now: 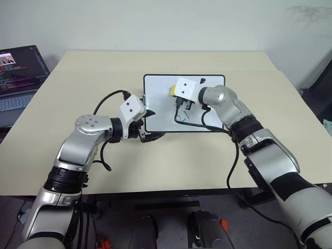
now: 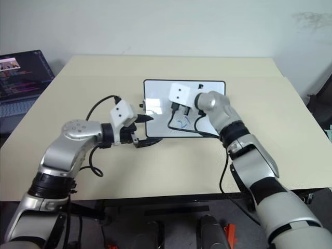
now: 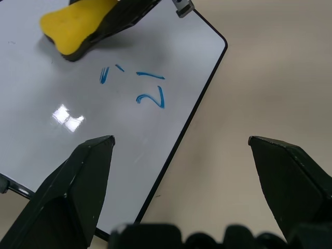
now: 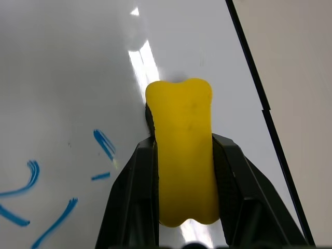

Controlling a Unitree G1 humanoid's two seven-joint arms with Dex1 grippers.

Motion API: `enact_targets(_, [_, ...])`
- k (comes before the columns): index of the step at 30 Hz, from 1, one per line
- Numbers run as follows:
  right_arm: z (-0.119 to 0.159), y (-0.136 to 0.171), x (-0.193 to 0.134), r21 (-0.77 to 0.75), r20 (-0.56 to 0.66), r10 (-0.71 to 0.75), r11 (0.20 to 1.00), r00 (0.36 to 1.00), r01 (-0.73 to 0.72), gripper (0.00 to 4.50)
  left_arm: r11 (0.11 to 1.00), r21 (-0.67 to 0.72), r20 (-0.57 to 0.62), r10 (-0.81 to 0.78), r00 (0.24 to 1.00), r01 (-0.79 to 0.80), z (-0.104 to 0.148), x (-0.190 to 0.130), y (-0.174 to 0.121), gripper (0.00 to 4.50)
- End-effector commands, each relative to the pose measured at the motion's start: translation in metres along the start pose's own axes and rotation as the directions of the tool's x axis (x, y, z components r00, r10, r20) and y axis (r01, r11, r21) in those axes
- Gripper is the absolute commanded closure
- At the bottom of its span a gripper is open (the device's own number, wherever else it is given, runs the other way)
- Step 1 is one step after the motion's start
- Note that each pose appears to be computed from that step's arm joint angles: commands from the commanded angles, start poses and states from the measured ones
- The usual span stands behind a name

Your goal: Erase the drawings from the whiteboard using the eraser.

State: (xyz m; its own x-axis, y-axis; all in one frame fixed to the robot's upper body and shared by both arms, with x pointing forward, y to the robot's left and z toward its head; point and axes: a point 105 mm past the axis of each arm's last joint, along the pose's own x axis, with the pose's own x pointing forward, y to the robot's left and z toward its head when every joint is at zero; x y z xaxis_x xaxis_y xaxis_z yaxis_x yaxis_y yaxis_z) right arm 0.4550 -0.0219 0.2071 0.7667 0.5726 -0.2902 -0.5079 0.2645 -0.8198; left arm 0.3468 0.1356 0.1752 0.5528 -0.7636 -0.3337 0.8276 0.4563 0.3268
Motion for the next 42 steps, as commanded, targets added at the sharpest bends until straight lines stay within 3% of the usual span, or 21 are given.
enact_targets(1, [0.006,-0.012,-0.003,-0.019,0.021,-0.029,0.999,0.999,0.03,3.45,0.999,0.042,0.037,0.022,0.999,-0.023,0.015,-0.005,0.003,0.0])
enact_targets(8, [-0.022,-0.006,-0.011,-0.037,-0.044,0.006,0.999,0.999,-0.008,3.45,0.999,0.04,0.036,0.019,0.999,-0.021,0.014,-0.004,0.003,0.0])
enact_targets(22, [-0.108,0.016,-0.057,-0.023,-0.228,0.079,0.996,0.97,-0.087,3.45,0.999,0.038,0.035,0.018,0.999,-0.019,0.013,-0.003,0.004,0.0])
enact_targets(27, [-0.099,0.016,-0.053,-0.023,-0.21,0.076,0.996,0.975,-0.083,3.45,0.999,0.039,0.03,0.018,0.999,-0.02,0.012,-0.004,0.005,0.0])
enact_targets(37, [-0.03,0.031,-0.013,-0.019,-0.047,0.103,0.994,0.994,-0.104,3.46,0.999,0.037,0.028,0.024,0.999,-0.025,0.011,-0.005,0.005,0.0])
enact_targets(42, [-0.01,0.031,0.002,-0.001,-0.016,0.081,0.997,0.997,-0.081,3.46,0.999,0.032,0.031,0.026,0.999,-0.027,0.011,-0.004,0.003,0.0])
